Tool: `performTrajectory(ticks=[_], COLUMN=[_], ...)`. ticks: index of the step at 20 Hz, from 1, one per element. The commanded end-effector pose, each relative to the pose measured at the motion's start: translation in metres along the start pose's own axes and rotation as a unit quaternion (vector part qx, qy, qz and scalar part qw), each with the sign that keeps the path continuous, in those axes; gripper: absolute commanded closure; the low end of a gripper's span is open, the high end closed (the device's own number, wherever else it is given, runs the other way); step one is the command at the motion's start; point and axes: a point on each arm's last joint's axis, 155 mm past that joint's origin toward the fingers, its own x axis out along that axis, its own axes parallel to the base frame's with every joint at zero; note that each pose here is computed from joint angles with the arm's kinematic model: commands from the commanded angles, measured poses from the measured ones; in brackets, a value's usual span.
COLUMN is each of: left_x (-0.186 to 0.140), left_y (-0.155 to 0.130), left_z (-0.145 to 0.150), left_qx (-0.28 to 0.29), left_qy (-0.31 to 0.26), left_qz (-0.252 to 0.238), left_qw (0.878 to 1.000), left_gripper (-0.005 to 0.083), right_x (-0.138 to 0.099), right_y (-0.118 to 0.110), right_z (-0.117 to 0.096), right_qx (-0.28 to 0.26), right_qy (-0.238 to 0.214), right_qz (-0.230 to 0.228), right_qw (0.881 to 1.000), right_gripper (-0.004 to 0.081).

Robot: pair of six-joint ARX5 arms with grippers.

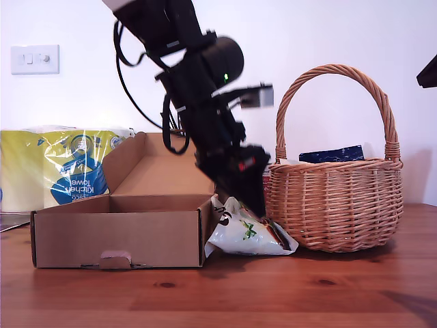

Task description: Move the bags of Easter eggs from the cardboard box on the left into the woven basket on the right side.

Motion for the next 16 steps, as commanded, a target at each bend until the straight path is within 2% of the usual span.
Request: performTrajectory(ticks=[1, 5, 6, 8, 10, 11, 13, 16], left_x=[0.029, 0.028, 0.026, 0.024, 0.018, 0.016, 0.010, -0.004], left_y=[-0.015, -0.022, -0.021, -0.019, -0.017, -0.016, -0.011, -0.006], left_z=[-0.026, -0.027, -0.025, -0.020, -0.015, -0.012, -0.006, 0.000], left_qx=[-0.001, 0.003, 0.003, 0.006, 0.006, 0.007, 0.007, 0.007], left_qy=[0.039, 0.051, 0.051, 0.050, 0.051, 0.049, 0.050, 0.061], left_qz=[-0.025, -0.033, -0.031, -0.026, -0.026, -0.024, -0.018, -0.012], left_qw=[0.999, 0.998, 0.998, 0.998, 0.998, 0.998, 0.999, 0.998], left_gripper=[-0.0009, 0.0002, 0.0039, 0.0213, 0.0474, 0.0573, 0.0664, 0.0724], right_x=[-0.002, -0.002, -0.002, -0.002, -0.002, -0.002, -0.002, -0.002], right_y=[0.003, 0.003, 0.003, 0.003, 0.003, 0.003, 0.003, 0.003], right_z=[0.009, 0.009, 0.009, 0.009, 0.009, 0.009, 0.009, 0.009], right_qx=[-0.005, -0.005, -0.005, -0.005, -0.005, -0.005, -0.005, -0.005], right_qy=[-0.011, -0.011, -0.011, -0.011, -0.011, -0.011, -0.011, -0.011], right_qz=[0.005, 0.005, 0.005, 0.004, 0.004, 0.004, 0.004, 0.004], right_qw=[1.000, 1.000, 1.000, 1.000, 1.000, 1.000, 1.000, 1.000], right_gripper=[0.0782, 0.0782, 0.0782, 0.0782, 0.0782, 0.0782, 0.0782, 0.0782])
